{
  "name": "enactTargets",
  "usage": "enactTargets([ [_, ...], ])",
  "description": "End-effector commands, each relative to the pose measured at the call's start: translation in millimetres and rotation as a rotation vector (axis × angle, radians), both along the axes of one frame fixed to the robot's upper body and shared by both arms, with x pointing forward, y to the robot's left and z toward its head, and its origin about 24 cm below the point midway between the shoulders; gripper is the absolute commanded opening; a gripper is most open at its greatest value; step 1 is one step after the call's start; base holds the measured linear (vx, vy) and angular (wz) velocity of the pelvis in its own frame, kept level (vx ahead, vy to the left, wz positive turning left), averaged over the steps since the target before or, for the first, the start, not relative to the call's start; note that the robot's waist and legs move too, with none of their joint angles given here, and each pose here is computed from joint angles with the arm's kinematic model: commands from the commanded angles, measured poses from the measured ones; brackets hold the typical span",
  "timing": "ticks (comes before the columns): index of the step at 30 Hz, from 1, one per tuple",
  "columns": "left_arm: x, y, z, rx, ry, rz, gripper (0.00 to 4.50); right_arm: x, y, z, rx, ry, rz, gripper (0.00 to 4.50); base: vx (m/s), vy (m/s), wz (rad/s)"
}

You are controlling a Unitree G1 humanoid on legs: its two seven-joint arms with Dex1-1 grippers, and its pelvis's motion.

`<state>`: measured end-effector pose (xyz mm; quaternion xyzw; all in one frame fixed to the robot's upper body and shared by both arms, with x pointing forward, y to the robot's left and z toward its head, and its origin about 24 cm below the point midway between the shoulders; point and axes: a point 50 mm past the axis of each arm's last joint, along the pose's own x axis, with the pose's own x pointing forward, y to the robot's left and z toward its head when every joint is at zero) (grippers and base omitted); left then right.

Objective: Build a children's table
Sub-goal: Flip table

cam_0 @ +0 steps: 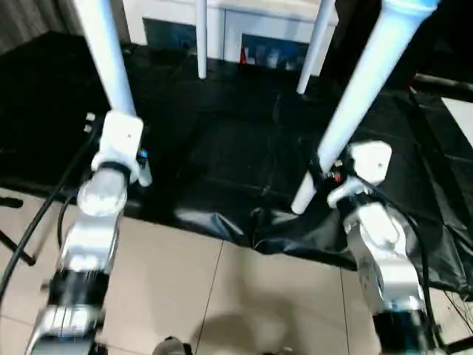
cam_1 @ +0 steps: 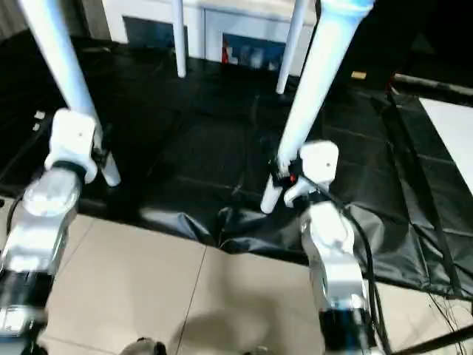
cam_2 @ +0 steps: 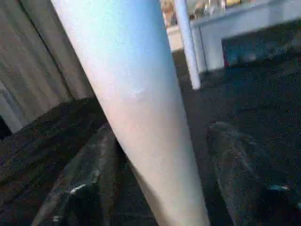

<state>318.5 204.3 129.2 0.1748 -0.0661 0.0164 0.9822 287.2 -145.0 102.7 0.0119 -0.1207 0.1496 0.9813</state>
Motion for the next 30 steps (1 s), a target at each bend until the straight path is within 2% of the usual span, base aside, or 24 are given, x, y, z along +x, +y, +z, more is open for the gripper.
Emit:
enactTargets([
  [1, -8.3, -7.9, 12.7, -0.037, -0.073, -0.043, 3.40, -6.4, -1.1, 3.7, 0.025, -0.005, 0.000, 3.26, 0.000, 0.000, 0.00],
  [3, -14.1, -6.3, 11.8, -0.090, -0.093, -0.045, 3.57, -9.7, -2.5, 2.0, 0.038, 0.009, -0.004, 3.45, 0.000, 0.000, 0.00],
  [4, -19.2, -2.2, 9.6, -0.127, -0.120, -0.025, 3.63, -12.6, -0.7, 0.7, 0.020, 0.013, 0.018, 3.48, 0.000, 0.000, 0.00],
  [7, -23.3, 0.3, 5.0, -0.178, -0.126, -0.025, 3.74, -16.0, 3.7, 1.2, 0.022, 0.009, 0.058, 3.48, 0.000, 0.000, 0.00],
  [9, -27.7, 1.1, -7.1, -0.159, -0.088, -0.036, 3.74, -16.2, 4.6, -1.6, 0.002, 0.023, 0.036, 3.48, 0.000, 0.000, 0.00],
  [14, -35.4, -0.5, -13.5, -0.135, -0.072, -0.036, 3.74, -16.7, -5.3, -3.9, -0.031, 0.024, -0.070, 3.48, 0.000, 0.000, 0.00],
  [16, -38.8, 0.1, -15.4, -0.136, -0.072, -0.036, 3.78, -18.4, -9.1, -4.1, -0.006, 0.025, -0.089, 3.48, 0.000, 0.000, 0.00],
  [17, -42.9, -0.3, -17.0, -0.158, -0.077, -0.046, 3.78, -21.1, -12.7, -2.6, 0.044, 0.009, -0.093, 3.66, 0.000, 0.000, 0.00],
  [18, -44.6, -0.7, -17.7, -0.167, -0.077, -0.050, 3.78, -22.1, -13.5, -2.5, 0.062, 0.007, -0.087, 3.66, 0.000, 0.000, 0.00],
  [20, -55.8, -2.6, -20.8, -0.219, -0.088, -0.072, 3.80, -29.7, -12.4, -4.2, 0.084, 0.008, -0.044, 3.87, 0.000, 0.000, 0.00],
  [21, -55.8, -2.6, -20.8, -0.219, -0.088, -0.072, 3.80, -29.7, -12.4, -4.2, 0.084, 0.008, -0.044, 3.87, 0.000, 0.000, 0.00],
  [22, -59.0, -1.8, -21.7, -0.218, -0.093, -0.063, 3.80, -32.3, -11.3, -5.3, 0.089, 0.014, -0.039, 3.94, 0.000, 0.000, 0.00],
  [23, -65.5, -1.0, -23.4, -0.222, -0.102, -0.056, 3.80, -37.3, -10.4, -7.3, 0.101, 0.025, -0.035, 4.18, 0.000, 0.000, 0.00],
  [24, -68.3, 0.0, -24.5, -0.228, -0.103, -0.046, 3.80, -39.7, -9.9, -8.9, 0.113, 0.038, -0.032, 4.18, 0.000, 0.000, 0.00],
  [28, -78.4, -3.6, -29.6, -0.310, -0.046, -0.054, 3.80, -49.5, -15.0, -10.6, 0.137, 0.058, -0.069, 4.45, 0.000, 0.000, 0.00],
  [30, -83.4, -13.3, -34.4, -0.295, 0.025, -0.093, 3.80, -57.3, -20.1, -19.2, 0.105, 0.130, -0.098, 4.45, 0.000, 0.000, 0.00],
])
